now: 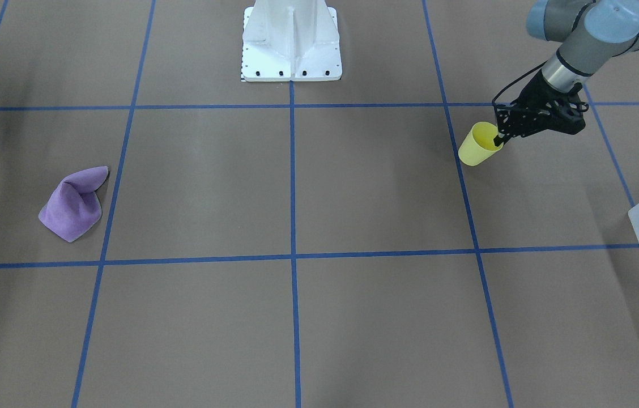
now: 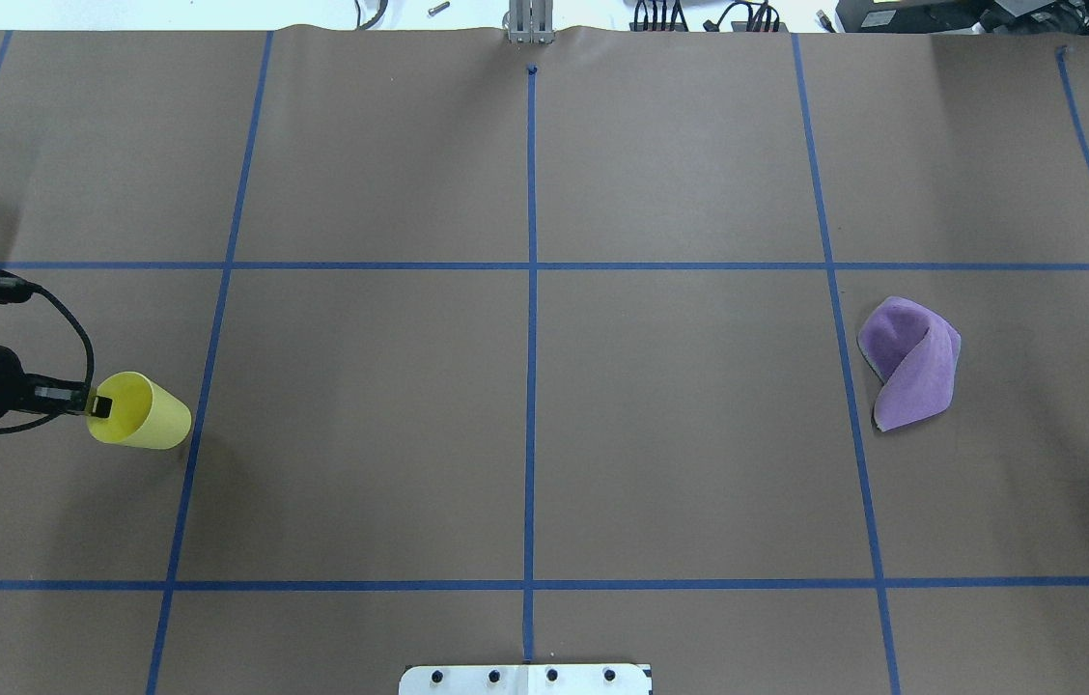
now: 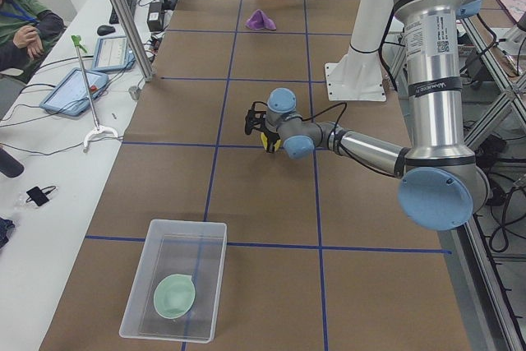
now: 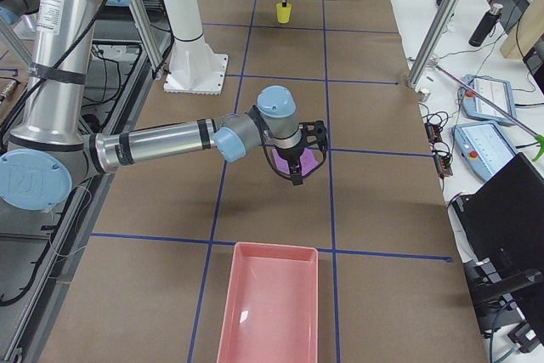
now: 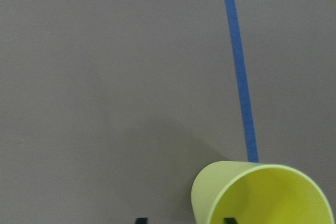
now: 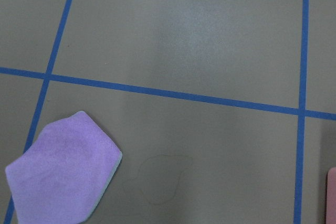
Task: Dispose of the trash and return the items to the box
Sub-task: 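Carry the yellow cup with the left gripper into the clear bin beside the bowl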
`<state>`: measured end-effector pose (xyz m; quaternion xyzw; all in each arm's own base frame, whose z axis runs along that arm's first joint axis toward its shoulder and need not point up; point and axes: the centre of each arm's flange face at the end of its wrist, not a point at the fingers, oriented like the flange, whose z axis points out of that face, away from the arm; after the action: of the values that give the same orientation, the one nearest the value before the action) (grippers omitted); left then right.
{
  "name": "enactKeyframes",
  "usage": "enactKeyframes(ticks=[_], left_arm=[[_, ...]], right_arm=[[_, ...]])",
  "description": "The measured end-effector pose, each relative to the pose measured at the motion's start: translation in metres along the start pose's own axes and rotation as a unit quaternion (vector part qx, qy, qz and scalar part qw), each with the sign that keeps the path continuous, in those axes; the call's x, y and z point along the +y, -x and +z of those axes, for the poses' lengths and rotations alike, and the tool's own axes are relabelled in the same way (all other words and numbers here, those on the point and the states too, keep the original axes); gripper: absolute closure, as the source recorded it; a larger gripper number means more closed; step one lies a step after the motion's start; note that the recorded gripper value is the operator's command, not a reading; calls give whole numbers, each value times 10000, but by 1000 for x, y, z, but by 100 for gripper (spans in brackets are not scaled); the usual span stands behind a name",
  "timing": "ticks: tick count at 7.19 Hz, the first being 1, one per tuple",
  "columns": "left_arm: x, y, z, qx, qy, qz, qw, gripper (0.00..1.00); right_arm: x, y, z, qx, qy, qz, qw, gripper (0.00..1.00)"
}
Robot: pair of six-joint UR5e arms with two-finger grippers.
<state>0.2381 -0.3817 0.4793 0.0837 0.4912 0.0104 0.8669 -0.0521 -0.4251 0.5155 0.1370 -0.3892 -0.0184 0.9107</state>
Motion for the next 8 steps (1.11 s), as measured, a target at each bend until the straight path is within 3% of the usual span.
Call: enactKeyframes(ticks=[2, 4, 6, 8], left_arm=[[-37, 64, -55, -43, -306, -15, 9995, 100], [-76, 154, -100, -627, -455, 275, 9966, 100], [-142, 248, -141, -1205, -370, 672, 9897, 100], [-210, 338, -150, -1469, -115, 912, 9849, 100]], right_arm=[[0, 0, 0, 0, 4, 0, 10000, 0], [0, 0, 1, 1, 6, 6, 10000, 0], [0, 0, 1, 1, 7, 9, 10000, 0], [0, 0, 1, -3, 9, 10, 10000, 0]])
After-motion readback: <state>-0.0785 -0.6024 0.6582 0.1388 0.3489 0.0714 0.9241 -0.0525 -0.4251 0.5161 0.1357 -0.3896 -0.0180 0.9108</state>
